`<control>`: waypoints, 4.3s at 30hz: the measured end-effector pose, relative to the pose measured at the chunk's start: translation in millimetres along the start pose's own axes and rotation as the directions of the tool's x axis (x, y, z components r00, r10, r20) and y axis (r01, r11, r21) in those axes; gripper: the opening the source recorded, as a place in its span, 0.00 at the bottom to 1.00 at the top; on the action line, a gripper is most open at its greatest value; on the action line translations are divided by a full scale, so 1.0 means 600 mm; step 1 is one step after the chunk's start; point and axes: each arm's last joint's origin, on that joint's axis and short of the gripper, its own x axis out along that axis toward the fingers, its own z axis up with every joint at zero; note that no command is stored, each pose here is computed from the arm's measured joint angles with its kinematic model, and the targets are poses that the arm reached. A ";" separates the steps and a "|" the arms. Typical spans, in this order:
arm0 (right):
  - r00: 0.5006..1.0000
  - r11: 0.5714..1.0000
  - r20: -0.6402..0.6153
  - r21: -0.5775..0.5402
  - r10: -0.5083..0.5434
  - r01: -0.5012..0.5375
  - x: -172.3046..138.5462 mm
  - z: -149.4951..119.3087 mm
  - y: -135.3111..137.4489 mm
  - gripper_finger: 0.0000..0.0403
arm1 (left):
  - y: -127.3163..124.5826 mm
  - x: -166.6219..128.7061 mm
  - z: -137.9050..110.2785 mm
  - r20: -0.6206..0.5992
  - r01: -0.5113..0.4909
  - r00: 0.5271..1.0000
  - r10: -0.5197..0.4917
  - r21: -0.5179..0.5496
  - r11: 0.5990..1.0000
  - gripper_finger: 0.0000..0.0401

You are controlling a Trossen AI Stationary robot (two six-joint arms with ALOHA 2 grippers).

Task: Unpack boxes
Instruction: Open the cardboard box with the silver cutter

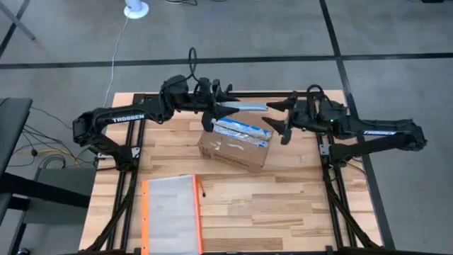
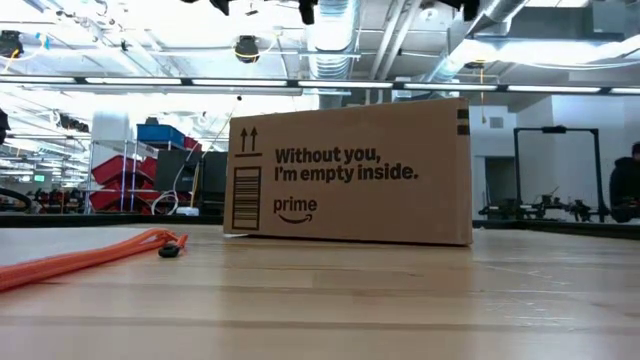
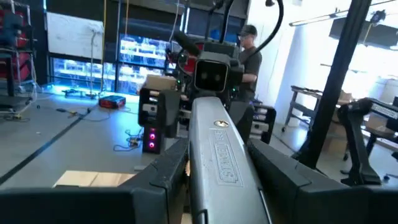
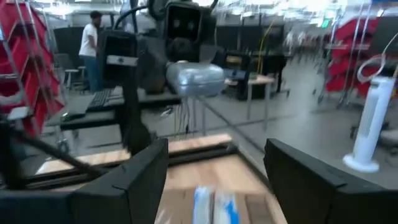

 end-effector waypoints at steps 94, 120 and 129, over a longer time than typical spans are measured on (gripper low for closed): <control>0.742 0.971 -0.638 -0.040 -0.206 0.235 -0.182 -0.103 0.008 0.28 | -0.081 0.012 -0.097 -0.488 -0.191 0.863 0.130 -0.077 0.978 0.63; 0.735 0.979 -0.649 -0.083 -0.197 0.188 -0.136 -0.117 0.040 0.28 | -0.120 0.015 -0.113 -0.537 -0.252 0.810 0.236 0.046 0.967 0.63; 0.727 0.979 -0.666 -0.026 -0.166 0.200 -0.124 -0.120 0.037 0.28 | -0.166 0.019 -0.137 -0.579 -0.275 0.752 0.314 0.157 0.949 0.63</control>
